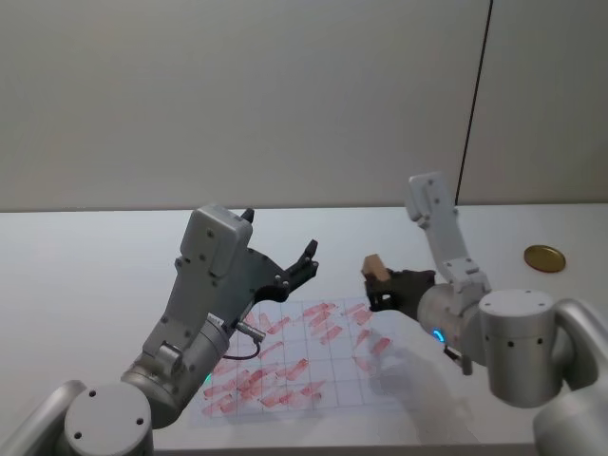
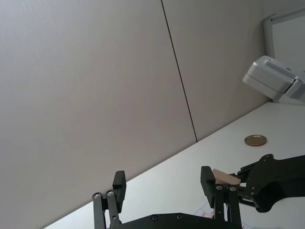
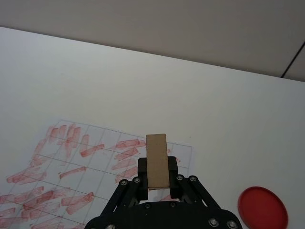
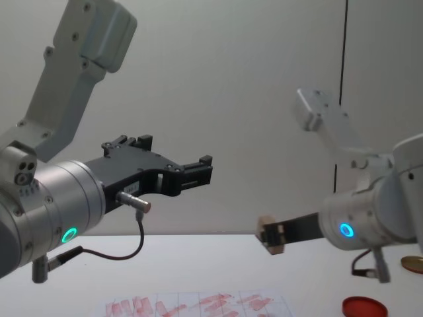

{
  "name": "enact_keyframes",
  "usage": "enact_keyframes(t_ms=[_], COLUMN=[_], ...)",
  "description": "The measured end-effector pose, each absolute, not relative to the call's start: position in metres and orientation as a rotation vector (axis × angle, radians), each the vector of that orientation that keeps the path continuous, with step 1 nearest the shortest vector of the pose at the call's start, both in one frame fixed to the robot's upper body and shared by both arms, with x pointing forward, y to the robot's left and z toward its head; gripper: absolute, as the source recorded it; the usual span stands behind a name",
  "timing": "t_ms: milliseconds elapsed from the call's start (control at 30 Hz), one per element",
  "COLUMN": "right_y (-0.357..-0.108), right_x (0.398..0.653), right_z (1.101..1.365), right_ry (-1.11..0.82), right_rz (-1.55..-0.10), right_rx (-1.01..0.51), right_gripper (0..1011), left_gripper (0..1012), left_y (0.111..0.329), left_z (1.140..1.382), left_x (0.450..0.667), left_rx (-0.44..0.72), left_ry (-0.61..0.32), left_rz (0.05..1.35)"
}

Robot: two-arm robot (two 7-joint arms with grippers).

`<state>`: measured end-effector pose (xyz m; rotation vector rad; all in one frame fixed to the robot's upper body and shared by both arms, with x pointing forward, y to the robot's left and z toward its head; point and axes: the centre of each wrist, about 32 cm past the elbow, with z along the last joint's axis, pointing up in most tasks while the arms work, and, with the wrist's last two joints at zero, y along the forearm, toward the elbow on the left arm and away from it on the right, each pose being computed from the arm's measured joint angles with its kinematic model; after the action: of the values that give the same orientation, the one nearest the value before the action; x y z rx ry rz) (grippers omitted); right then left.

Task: Use the one hand to pick up the stamp and affix it onto the A4 paper.

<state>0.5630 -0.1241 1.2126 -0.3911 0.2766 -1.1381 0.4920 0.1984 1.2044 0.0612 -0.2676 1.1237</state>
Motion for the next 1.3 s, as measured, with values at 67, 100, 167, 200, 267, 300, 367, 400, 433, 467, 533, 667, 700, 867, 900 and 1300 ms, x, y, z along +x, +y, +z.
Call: enact_keyframes(t_ms=[67,100,167,200,267,300,367,400,433,467,533,667,700,867,900,1300], right_y=[-0.128,-0.132,-0.135,-0.136,-0.142,-0.143,-0.149,-0.151,-0.154,-0.156,-0.16,-0.17,-0.172,-0.179,-0.181,-0.187], right_x=[0.564,0.564,0.564,0.565,0.566,0.566,0.567,0.567,0.568,0.568,0.569,0.574,0.575,0.581,0.583,0.595], right_z=[1.212,1.211,1.211,1.211,1.209,1.208,1.206,1.205,1.203,1.202,1.2,1.194,1.193,1.186,1.184,1.17], right_ry=[0.278,0.281,0.282,0.284,0.288,0.289,0.295,0.297,0.3,0.303,0.308,0.322,0.324,0.34,0.346,0.379], right_rz=[-1.156,-1.17,-1.183,-1.19,-1.212,-1.22,-1.245,-1.251,-1.268,-1.276,-1.293,-1.337,-1.343,-1.383,-1.394,-1.435], right_rx=[-0.395,-0.399,-0.402,-0.405,-0.413,-0.416,-0.428,-0.431,-0.439,-0.443,-0.453,-0.477,-0.481,-0.511,-0.52,-0.557], right_gripper=[220,220,220,221,221,221,221,221,221,220,220,220,221,221,221,220], left_gripper=[993,993,993,993,993,993,993,993,993,993,993,993,993,993,993,993], left_y=[0.198,0.198,0.198,0.198,0.198,0.198,0.198,0.198,0.198,0.198,0.198,0.198,0.198,0.198,0.198,0.198], left_z=[1.204,1.204,1.204,1.204,1.204,1.204,1.204,1.204,1.204,1.204,1.204,1.204,1.204,1.204,1.204,1.204], left_x=[0.492,0.492,0.492,0.492,0.492,0.492,0.492,0.492,0.492,0.492,0.492,0.492,0.492,0.492,0.492,0.492], left_rx=[0.061,0.061,0.061,0.061,0.061,0.061,0.061,0.061,0.061,0.061,0.061,0.061,0.061,0.061,0.061,0.061], left_ry=[-0.268,-0.268,-0.268,-0.268,-0.268,-0.268,-0.268,-0.268,-0.268,-0.268,-0.268,-0.268,-0.268,-0.268,-0.268,-0.268], left_rz=[1.124,1.124,1.124,1.124,1.124,1.124,1.124,1.124,1.124,1.124,1.124,1.124,1.124,1.124,1.124,1.124])
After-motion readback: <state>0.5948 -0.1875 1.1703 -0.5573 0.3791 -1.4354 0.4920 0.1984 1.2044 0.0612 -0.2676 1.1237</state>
